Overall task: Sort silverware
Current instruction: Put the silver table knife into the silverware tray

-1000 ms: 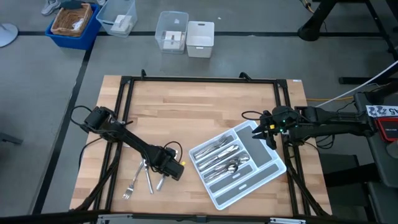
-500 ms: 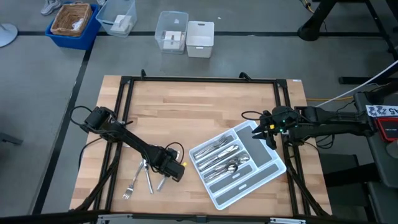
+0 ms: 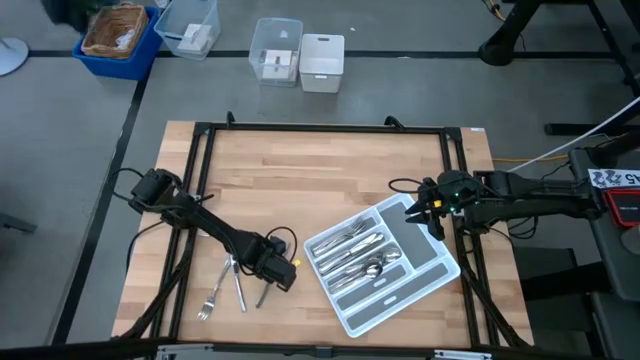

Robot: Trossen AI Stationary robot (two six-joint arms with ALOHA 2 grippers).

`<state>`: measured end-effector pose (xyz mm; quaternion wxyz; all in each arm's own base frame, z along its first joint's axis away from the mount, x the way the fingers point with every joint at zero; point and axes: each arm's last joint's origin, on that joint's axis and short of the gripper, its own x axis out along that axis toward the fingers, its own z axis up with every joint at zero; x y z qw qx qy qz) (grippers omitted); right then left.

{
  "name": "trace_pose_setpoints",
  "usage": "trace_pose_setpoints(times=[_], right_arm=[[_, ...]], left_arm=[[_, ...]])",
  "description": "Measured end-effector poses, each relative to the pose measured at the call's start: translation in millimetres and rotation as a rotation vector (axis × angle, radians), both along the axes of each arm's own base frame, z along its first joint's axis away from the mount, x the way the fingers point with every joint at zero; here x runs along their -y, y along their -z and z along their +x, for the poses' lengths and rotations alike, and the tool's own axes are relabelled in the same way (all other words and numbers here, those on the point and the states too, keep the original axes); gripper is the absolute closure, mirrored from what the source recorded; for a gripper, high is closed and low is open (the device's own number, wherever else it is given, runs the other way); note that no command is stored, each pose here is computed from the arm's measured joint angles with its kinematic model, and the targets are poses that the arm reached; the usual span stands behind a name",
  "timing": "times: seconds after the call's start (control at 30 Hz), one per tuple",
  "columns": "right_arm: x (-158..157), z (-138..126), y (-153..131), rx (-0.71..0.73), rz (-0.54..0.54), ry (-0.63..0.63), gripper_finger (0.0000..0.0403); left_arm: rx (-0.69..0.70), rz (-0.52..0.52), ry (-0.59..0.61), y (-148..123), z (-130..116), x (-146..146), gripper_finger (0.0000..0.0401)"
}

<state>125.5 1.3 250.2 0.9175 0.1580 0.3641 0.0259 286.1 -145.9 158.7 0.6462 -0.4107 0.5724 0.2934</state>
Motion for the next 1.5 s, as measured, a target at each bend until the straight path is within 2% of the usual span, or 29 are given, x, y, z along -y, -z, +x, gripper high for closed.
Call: trace_pose_setpoints(times=[0.27, 0.57, 0.9, 1.0, 1.23, 1.37, 1.5], right_arm=[[0.0, 0.0, 0.0, 0.000, 0.000, 0.000, 0.0278], [0.0, -0.1, 0.1, -0.002, 0.001, 0.000, 0.0278], [0.0, -0.1, 0.1, -0.001, 0.001, 0.000, 0.0278], [0.0, -0.1, 0.1, -0.001, 0.000, 0.000, 0.0278], [0.0, 0.0, 0.1, -0.001, 0.000, 0.000, 0.0278], [0.0, -0.1, 0.0, -0.001, 0.001, 0.000, 0.0278], [0.0, -0.1, 0.0, -0.001, 0.001, 0.000, 0.0278]], left_arm=[[-0.017, 0.001, -0.032, 5.3, 1.2, 0.6, 0.0384], [-0.016, 0.006, 0.015, 6.9, 1.9, 1.1, 0.0384], [-0.074, -0.105, 0.086, 6.4, -0.4, 4.5, 0.0382], [-0.078, -0.116, 0.091, 6.3, -0.5, 4.7, 0.0363], [-0.084, -0.112, 0.088, 6.4, 1.1, -0.3, 0.0282], [-0.078, -0.096, 0.012, 6.4, 5.3, -9.0, 0.0273], [-0.080, -0.073, -0.011, 6.6, 7.6, -17.1, 0.0279]])
